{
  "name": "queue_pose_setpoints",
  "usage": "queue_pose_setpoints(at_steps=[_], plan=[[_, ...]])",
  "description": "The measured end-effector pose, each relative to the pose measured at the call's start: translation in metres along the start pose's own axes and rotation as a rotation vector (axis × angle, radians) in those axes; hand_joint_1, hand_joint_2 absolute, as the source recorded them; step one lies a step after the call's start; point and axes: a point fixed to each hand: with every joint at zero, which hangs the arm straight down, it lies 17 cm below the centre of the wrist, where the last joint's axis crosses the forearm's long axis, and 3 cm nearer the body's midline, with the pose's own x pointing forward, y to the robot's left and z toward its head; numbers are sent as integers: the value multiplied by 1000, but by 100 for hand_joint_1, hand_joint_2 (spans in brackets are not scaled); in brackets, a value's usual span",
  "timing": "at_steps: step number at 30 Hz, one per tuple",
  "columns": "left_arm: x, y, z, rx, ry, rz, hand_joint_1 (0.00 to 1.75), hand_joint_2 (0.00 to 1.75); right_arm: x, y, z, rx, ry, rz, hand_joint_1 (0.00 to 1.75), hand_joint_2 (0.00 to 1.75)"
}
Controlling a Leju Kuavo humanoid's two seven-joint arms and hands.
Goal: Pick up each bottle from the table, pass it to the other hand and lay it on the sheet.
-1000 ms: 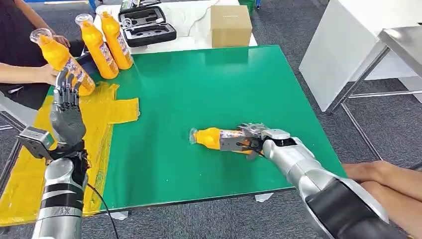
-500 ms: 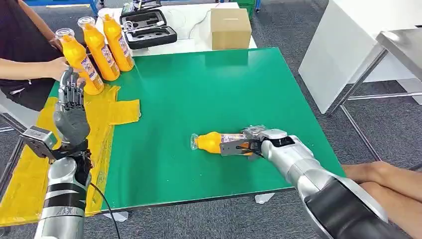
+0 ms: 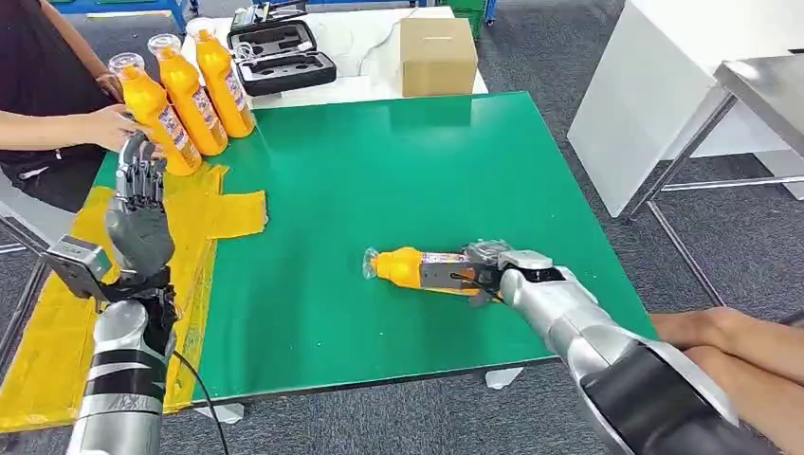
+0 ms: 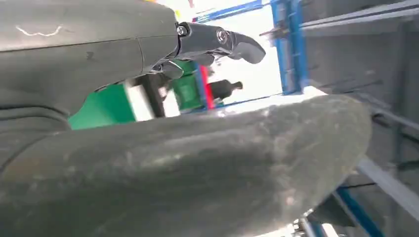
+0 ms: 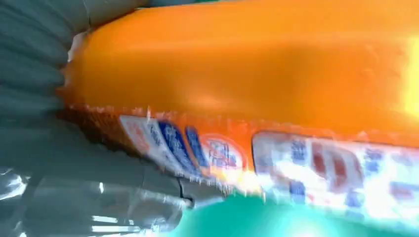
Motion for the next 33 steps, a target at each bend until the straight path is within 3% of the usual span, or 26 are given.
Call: queue_pose_setpoints(at_steps=[6,13,19,24,33], plan=[[-21,-8,21,-15,96,92,0,175,84,-104,13,-293,-302,-434,175,175],[-24,-16,31,-16,117,112,0,175,121,-173,42,-429,-434,-551,175,175],[-24,-20,34,-22,131,145,0,175,131,-195,59,-497,-521,-607,175,175],[-27,-45,45,-61,191,244,0,175,167,-215,88,-551,-618,-655,175,175],[-11,-116,76,-290,283,645,0,175,251,-184,101,-491,-707,-557,175,175]])
